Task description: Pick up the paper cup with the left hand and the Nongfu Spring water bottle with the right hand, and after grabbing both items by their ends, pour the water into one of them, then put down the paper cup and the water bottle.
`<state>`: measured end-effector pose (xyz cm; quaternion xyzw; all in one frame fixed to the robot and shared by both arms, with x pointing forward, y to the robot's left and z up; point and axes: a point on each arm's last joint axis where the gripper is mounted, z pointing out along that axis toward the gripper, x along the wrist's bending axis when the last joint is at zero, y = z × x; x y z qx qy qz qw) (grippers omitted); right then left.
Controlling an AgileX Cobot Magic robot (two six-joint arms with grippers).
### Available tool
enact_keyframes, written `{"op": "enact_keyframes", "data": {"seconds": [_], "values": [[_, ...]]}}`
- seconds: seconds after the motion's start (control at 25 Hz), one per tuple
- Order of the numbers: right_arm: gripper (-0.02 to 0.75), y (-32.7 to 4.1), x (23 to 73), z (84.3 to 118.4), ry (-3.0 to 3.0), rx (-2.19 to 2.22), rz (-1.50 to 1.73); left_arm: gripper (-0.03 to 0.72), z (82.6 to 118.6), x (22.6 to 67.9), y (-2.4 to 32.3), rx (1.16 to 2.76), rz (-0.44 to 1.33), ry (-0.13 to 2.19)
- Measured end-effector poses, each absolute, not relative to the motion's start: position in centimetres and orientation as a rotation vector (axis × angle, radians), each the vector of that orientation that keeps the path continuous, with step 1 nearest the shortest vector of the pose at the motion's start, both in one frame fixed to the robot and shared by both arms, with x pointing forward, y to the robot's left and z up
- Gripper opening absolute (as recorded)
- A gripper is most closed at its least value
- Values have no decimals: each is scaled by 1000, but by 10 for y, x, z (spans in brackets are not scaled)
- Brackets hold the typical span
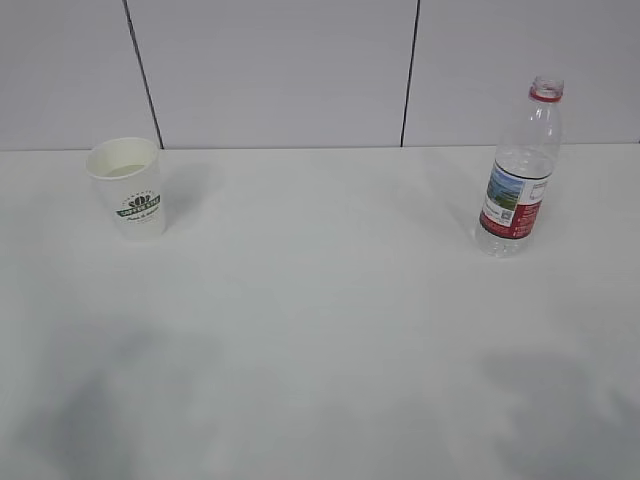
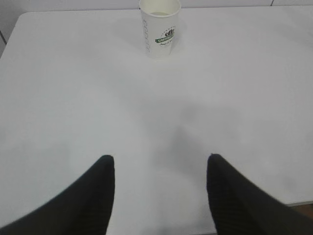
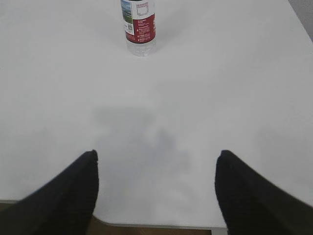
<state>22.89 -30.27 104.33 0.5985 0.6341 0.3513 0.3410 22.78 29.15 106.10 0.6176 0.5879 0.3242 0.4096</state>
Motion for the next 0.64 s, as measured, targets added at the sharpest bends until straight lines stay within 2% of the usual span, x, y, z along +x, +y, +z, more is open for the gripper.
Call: {"op": "enact_keyframes", "data": {"seconds": [0.64], "values": [[557,-303,229,1043,1650,1558,913,442,1061,228,291,1556,817,1481]]}}
